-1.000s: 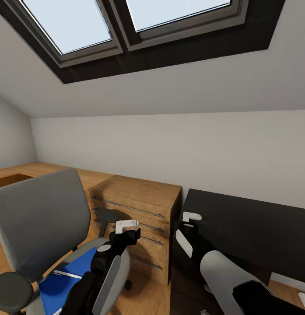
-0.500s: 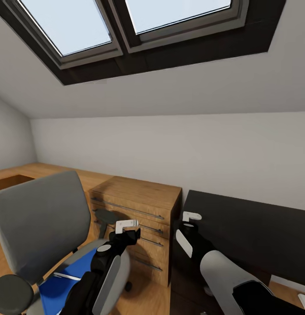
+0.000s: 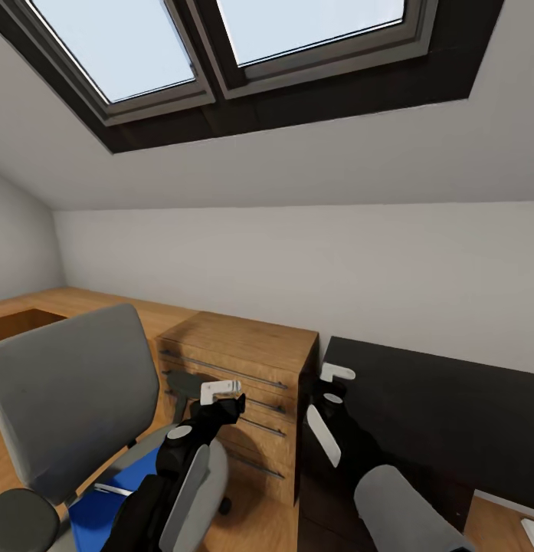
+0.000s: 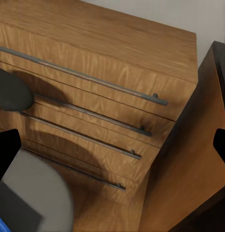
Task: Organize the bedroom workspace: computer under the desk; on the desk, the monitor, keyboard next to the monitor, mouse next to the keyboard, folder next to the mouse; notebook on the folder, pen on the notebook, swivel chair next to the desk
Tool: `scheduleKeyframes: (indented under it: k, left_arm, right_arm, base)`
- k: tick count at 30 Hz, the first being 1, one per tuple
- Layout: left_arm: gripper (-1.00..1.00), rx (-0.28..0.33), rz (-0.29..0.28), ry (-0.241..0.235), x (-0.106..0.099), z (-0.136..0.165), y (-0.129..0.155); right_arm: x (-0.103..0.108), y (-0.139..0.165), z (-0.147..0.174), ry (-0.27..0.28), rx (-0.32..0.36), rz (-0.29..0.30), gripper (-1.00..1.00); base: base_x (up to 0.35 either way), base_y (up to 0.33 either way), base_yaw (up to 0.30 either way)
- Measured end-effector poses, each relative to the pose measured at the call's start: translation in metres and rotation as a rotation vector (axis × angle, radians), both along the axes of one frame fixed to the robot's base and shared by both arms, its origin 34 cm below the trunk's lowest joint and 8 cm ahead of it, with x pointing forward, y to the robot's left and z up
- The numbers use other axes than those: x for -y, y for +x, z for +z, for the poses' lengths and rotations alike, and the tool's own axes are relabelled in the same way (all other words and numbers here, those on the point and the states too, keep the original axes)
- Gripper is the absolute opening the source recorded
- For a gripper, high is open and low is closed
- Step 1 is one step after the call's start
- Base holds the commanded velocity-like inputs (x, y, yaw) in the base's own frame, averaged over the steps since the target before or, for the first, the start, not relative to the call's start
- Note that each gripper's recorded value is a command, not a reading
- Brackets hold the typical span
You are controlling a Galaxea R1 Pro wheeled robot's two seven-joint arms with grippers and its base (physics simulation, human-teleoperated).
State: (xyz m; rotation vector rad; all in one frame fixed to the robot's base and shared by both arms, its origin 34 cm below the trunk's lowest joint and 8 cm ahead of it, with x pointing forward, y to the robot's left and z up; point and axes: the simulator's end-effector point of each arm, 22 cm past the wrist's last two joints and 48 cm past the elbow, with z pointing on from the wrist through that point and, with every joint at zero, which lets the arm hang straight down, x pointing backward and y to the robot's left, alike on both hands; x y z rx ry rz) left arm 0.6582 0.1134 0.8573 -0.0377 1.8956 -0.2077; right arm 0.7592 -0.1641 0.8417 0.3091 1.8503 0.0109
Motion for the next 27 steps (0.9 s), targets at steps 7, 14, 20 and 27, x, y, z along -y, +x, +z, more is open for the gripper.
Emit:
scheduleKeyframes:
  k: [7, 14, 20, 27]
  left_arm:
    - [1.00, 0.009, 0.001, -0.001, -0.0013, 0.0041, 0.0000]
    - [1.00, 0.008, 0.000, 0.000, -0.0013, 0.0036, -0.0001]
    - [1.00, 0.007, 0.000, 0.000, -0.0013, 0.0031, 0.0001]
    - [1.00, 0.006, 0.000, 0.000, -0.0013, 0.0027, 0.0003]
  right_arm:
    - [-0.0019, -0.0069, 0.0018, 0.010, 0.011, 0.003, 1.00]
    - [-0.0027, -0.0077, 0.0017, 0.009, 0.011, 0.005, 1.00]
    - [-0.0054, -0.0077, 0.0023, 0.003, 0.013, 0.011, 1.00]
    - [-0.0060, -0.0075, 0.0022, 0.002, 0.013, 0.013, 1.00]
  base:
    - [0.000, 0.000, 0.000]
    - [0.000, 0.000, 0.000]
    - [-0.066, 0.000, 0.000]
    - [-0.282, 0.000, 0.000]
